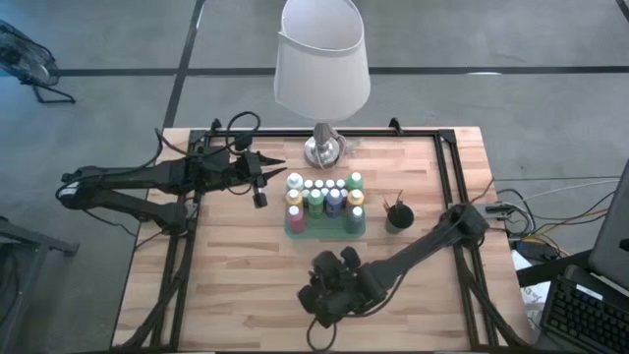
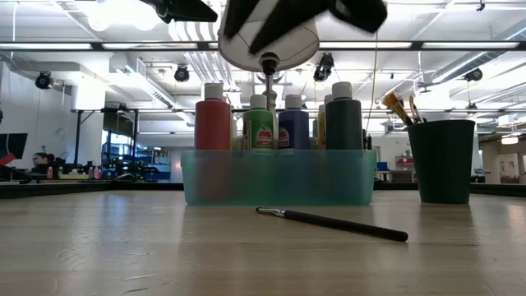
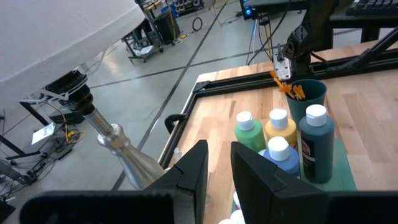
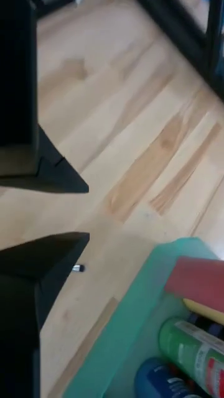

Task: Pick & Place Paint Supplies
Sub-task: Put the black paint brush into the black cup

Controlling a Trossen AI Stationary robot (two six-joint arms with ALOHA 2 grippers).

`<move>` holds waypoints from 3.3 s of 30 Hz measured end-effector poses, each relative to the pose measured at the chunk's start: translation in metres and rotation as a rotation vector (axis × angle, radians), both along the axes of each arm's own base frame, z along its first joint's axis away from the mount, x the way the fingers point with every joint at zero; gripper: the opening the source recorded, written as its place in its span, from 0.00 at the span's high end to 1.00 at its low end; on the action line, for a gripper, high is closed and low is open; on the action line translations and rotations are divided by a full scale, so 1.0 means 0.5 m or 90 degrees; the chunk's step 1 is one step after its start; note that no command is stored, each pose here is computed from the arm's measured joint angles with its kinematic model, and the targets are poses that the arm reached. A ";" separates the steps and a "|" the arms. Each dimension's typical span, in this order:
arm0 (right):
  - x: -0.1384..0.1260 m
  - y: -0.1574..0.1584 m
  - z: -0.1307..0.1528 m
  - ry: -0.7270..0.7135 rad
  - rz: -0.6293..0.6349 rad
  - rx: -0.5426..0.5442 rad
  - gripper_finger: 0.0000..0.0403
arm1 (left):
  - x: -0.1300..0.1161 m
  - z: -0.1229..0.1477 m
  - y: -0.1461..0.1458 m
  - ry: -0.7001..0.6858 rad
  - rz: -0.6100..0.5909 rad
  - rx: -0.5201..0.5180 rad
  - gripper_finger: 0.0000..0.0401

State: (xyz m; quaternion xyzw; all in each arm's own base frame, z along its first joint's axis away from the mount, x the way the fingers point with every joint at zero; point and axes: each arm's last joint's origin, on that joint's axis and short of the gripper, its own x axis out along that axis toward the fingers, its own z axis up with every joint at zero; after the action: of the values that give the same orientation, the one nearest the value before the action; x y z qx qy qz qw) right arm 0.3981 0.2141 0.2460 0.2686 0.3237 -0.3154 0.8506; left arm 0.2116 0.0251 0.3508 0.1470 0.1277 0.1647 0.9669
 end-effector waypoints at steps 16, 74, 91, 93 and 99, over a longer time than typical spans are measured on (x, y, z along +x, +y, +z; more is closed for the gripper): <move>0.056 -0.032 -0.154 0.077 -0.090 0.022 0.49 | 0.005 -0.006 0.000 0.010 -0.005 -0.002 0.81; 0.068 -0.099 -0.244 0.087 -0.106 0.103 0.55 | 0.014 -0.015 0.031 0.022 0.037 -0.003 0.81; 0.066 -0.111 -0.251 0.140 -0.042 0.092 0.61 | 0.013 -0.007 0.030 0.007 0.041 -0.020 0.81; 0.066 -0.111 -0.251 0.141 -0.041 0.092 0.63 | 0.013 -0.007 0.030 0.006 0.041 -0.020 0.81; 0.064 -0.111 -0.252 0.149 -0.035 0.095 0.70 | 0.012 -0.006 0.030 0.005 0.041 -0.019 0.81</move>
State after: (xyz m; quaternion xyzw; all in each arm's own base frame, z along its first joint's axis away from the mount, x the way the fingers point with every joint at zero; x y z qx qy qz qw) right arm 0.4302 0.1587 0.1199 0.3011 0.4357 -0.3431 0.7758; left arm 0.2175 0.0402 0.3478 0.1287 0.1387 0.1935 0.9627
